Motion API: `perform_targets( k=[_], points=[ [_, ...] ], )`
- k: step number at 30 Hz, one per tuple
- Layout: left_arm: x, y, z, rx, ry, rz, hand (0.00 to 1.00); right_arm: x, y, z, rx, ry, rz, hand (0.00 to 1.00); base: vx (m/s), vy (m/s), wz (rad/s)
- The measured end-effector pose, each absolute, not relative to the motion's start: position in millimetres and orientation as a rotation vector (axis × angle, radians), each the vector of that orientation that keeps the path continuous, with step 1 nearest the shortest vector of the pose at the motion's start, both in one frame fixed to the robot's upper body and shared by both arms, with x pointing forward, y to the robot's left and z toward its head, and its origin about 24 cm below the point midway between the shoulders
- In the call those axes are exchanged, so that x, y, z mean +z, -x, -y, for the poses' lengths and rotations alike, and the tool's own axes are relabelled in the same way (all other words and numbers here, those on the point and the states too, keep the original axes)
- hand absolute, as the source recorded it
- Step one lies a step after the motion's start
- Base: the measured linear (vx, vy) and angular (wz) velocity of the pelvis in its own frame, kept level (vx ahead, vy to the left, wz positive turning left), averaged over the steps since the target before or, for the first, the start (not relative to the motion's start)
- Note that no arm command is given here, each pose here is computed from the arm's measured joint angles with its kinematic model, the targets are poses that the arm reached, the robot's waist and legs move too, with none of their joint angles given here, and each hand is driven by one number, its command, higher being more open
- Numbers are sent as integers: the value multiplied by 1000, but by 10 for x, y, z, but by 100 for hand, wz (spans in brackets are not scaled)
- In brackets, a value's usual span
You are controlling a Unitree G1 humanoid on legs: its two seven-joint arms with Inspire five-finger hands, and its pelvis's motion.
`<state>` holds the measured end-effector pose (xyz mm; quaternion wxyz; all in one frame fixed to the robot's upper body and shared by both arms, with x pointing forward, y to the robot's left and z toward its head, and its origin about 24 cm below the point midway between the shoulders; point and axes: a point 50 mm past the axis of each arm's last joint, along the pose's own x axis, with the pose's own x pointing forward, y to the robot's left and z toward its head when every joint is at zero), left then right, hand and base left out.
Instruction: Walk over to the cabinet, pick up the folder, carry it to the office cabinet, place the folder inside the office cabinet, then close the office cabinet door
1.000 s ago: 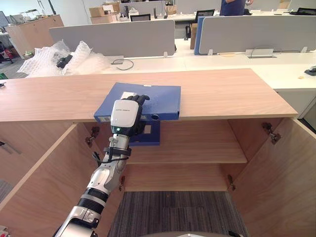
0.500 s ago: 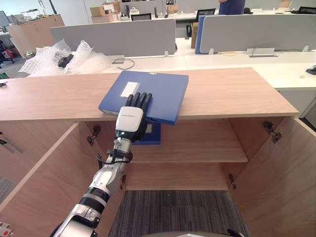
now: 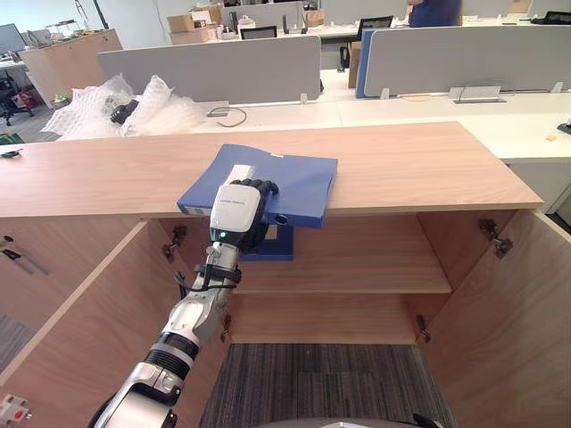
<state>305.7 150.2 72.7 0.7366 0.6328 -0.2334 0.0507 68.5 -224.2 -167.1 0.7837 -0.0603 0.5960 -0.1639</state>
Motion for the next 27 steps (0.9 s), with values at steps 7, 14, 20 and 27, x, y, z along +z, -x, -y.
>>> perform_targets(
  k=[7, 14, 20, 27],
  points=[
    [837, -3134, -1544, 159, -1406, 519, 0, -1667, -685, 2261, -356, 135, -1284, 100, 0, 0, -2],
    [917, -2980, -1498, 217, -1327, 538, 0, -1668, -676, 2259, -355, 137, -1284, 100, 0, 0, 0],
    [1023, -2709, -1463, 232, -1170, 561, 0, -1673, -649, 2255, -352, 141, -1291, 100, 24, 5, 1],
    [1422, -2489, -1639, 230, -540, 614, 0, -1668, -636, 2254, -389, 97, -1282, 100, -5, 9, -1]
  ],
)
